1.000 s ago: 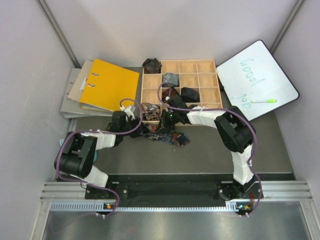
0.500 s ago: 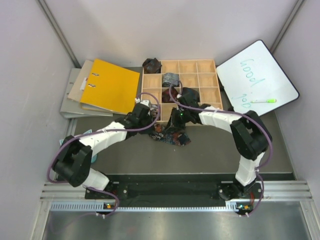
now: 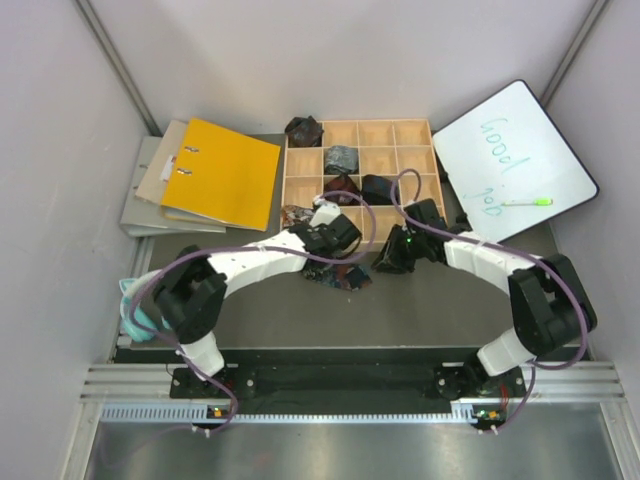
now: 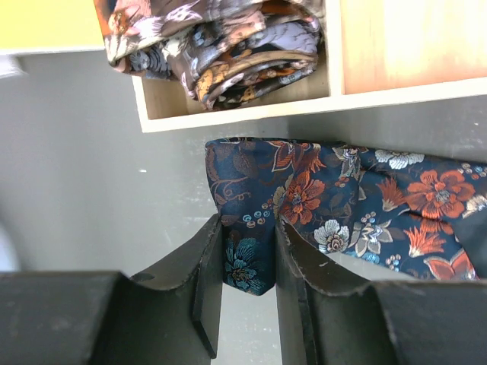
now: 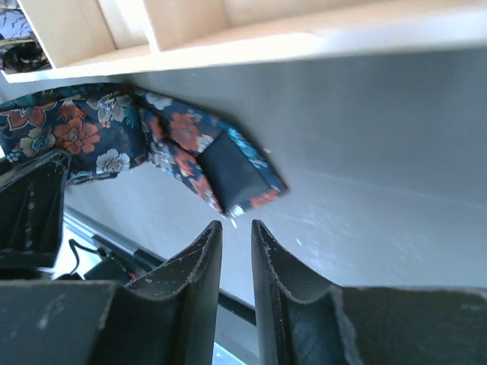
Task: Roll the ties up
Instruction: Roll the tie at the center of the board.
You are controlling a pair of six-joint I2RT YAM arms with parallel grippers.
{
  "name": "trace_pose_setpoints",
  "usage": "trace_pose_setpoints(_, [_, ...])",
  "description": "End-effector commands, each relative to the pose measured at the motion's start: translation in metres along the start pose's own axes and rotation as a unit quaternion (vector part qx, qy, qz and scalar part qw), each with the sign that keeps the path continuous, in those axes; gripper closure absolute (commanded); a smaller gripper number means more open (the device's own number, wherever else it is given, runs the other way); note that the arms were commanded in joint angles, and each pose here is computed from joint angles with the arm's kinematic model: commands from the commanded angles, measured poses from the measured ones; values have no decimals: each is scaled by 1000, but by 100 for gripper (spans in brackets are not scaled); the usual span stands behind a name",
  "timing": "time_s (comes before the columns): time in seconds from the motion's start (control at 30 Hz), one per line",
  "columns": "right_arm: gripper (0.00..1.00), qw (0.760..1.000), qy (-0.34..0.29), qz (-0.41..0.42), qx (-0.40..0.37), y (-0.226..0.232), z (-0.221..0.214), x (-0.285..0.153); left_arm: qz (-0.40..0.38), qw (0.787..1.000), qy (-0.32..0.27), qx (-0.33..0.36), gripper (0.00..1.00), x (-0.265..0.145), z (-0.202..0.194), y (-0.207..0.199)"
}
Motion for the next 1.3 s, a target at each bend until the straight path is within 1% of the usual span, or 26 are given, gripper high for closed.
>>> trace_pose_setpoints(0.0, [77,999,-45,5,7,-6,6,-25,137,987,-33,80,69,-16,6,-1])
trace_pose_setpoints(0.03, [77,999,-51,-5,15,-14,4,-26,156,982,-25,102,69,-10,1,-7])
trace_pose_setpoints(0.1, [78,997,-73,-6,31,-18,6,-34,168,978,-32,121,69,-19,3,-20])
trace_pose_setpoints(0.13, [78,996,-76,-10,40,-25,4,-34,183,973,-32,140,69,-13,-1,-28])
trace_pose_setpoints(0.2, [78,994,-87,-14,59,-35,3,-38,181,971,-44,151,70,-19,2,-43])
trace_pose_setpoints(0.33, [78,990,-119,-14,72,-42,4,-54,183,965,-44,182,69,-20,-4,-65])
trace_pose_setpoints(0.53, [78,985,-145,-23,89,-53,5,-70,151,968,-36,198,69,-21,-11,-93])
trace_pose_setpoints(0.67, [78,984,-153,-26,93,-56,3,-76,112,972,-28,207,69,-23,-18,-116])
trace_pose_setpoints(0.9, [77,984,-149,-28,97,-59,-1,-77,38,974,14,225,68,-24,-29,-142])
trace_pose_setpoints(1.03, [76,984,-149,-30,96,-59,-2,-76,0,972,35,232,58,-25,-34,-150])
trace_pose_setpoints(1.07, [76,984,-149,-27,95,-59,-2,-76,-7,972,38,232,49,-25,-34,-152])
trace_pose_setpoints(1.13, [76,984,-145,-26,96,-58,-2,-75,-32,973,41,225,43,-28,-33,-157])
trace_pose_setpoints(1.17, [75,985,-146,-22,93,-56,0,-75,-42,973,43,223,33,-28,-33,-159])
trace_pose_setpoints(1.27, [75,986,-141,-19,90,-53,2,-75,-74,974,43,209,26,-32,-24,-166])
Point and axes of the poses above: each gripper's point midway between its finger pads, its own x axis out along the fingers, its own y axis along the line the jaws close on, z = x × y, the point moved 7 cm from there along -x, back along the fingers, and after that the axes turned 3 degrees about x, right-handed, at the moved point
